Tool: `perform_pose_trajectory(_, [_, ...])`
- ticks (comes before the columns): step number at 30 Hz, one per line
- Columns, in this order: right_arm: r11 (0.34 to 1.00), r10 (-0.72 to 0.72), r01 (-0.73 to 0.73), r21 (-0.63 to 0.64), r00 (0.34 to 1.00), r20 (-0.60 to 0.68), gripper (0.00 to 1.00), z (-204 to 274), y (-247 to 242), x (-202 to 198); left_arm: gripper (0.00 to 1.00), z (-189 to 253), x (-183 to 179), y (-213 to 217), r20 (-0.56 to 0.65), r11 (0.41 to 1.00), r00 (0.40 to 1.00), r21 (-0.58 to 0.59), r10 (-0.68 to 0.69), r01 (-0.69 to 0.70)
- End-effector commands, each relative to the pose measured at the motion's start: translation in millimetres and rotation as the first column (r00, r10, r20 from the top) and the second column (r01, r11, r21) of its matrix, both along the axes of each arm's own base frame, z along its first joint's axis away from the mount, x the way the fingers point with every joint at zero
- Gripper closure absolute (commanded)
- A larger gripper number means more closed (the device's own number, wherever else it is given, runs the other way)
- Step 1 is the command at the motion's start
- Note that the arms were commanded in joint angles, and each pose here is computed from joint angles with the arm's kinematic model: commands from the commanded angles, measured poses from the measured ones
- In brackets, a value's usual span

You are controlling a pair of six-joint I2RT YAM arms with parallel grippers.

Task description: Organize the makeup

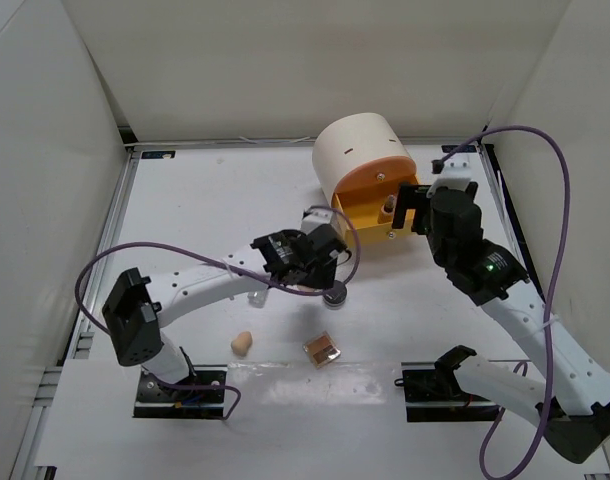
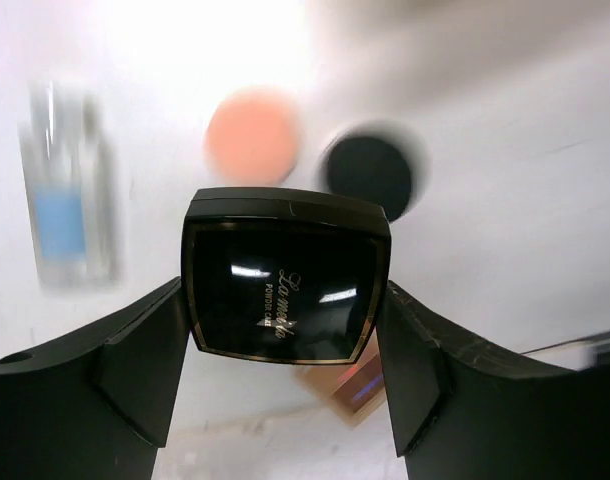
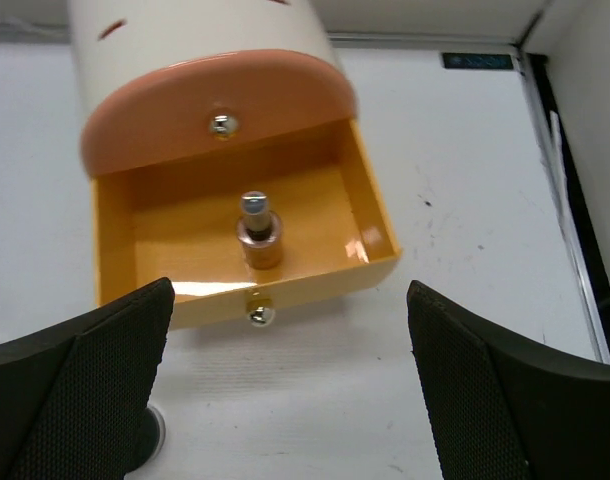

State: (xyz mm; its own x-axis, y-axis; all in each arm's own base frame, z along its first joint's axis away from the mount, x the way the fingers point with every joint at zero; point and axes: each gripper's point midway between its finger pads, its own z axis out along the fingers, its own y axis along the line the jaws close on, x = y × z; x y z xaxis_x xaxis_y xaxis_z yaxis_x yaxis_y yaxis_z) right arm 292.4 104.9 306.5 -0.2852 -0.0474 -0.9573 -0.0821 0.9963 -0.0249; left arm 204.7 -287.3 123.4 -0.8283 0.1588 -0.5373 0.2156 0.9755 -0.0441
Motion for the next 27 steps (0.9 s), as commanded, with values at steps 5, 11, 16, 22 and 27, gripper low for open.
perform_pose_trajectory(5, [0.916,-0.390,0.389,0.097,0.921,-0.011,0.01,-2.9,-62.0,-16.9,0.58,125.1,91.8,-87.2,0.394,0.954,0.899,-0.141,-0.192,0.265])
perform_pose_trajectory(11, [0.904,-0.415,0.417,0.099,0.909,-0.034,0.01,-9.0,-69.6,-23.8,0.57,137.3,149.9,-128.5,0.435,0.942,0.873,-0.135,-0.222,0.307])
perform_pose_trajectory(16, [0.909,-0.408,0.409,0.073,0.912,-0.033,0.01,-7.6,-68.0,-22.4,0.56,129.5,175.0,-154.7,0.432,0.925,0.867,-0.161,-0.248,0.345])
perform_pose_trajectory(22, [0.898,-0.433,0.433,0.073,0.901,-0.018,0.01,-6.0,-74.7,-24.1,0.53,120.1,182.9,-175.2,0.438,0.910,0.858,-0.179,-0.267,0.375])
perform_pose_trajectory(27, [0.900,-0.433,0.433,0.061,0.902,-0.014,0.01,-8.5,-74.6,-23.4,0.41,112.1,177.7,-189.6,0.431,0.889,0.851,-0.199,-0.299,0.413])
